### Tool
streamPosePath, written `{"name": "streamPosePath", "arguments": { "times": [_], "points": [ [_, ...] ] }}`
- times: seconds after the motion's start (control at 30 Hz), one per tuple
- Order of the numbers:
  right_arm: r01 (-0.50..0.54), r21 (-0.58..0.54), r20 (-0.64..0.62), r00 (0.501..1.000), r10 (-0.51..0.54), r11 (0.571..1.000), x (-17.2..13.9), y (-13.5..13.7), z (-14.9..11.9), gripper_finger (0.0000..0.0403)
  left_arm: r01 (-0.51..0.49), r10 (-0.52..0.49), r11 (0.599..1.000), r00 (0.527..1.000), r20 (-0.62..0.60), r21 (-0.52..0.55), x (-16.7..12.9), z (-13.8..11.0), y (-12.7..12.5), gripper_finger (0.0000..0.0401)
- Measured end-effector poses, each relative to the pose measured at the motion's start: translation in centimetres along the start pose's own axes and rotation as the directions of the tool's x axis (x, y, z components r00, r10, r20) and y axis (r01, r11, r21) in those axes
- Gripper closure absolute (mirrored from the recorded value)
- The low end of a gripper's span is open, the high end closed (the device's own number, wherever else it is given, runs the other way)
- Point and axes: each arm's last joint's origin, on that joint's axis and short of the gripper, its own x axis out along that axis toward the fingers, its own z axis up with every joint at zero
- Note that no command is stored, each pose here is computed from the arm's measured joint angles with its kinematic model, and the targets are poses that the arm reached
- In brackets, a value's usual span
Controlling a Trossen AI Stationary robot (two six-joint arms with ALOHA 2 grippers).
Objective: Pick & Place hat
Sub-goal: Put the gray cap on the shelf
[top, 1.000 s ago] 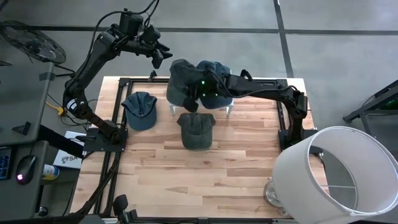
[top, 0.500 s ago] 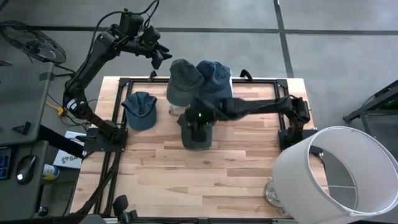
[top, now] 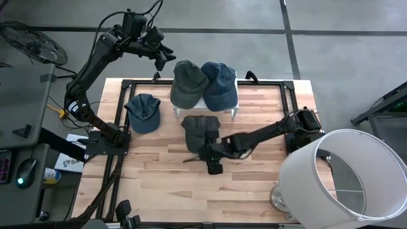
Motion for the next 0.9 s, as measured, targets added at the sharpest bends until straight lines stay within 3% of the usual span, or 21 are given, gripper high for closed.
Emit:
{"name": "streamPosePath", "arguments": {
  "times": [0.4, 0.67, 0.9],
  "points": [
    [0.124, -0.072, 0.007, 0.992, -0.124, 0.99, 1.3, 3.4, -3.6, 0.0178, 0.014, -0.014, 1.0, 1.0, -0.015, -0.016, 0.0, -0.2, -0.1, 0.0231],
    [0.215, -0.051, 0.06, 0.976, -0.212, 0.975, 2.4, 3.6, -5.3, 0.0178, 0.013, -0.014, 0.999, 1.0, -0.015, -0.032, 0.0, -0.2, -0.1, 0.0231],
    [0.228, -0.042, 0.099, 0.97, -0.223, 0.973, 3.3, 3.4, -6.6, 0.0178, 0.013, -0.013, 0.999, 1.0, -0.015, -0.034, 0.0, -0.2, -0.1, 0.0231]
  ]
}}
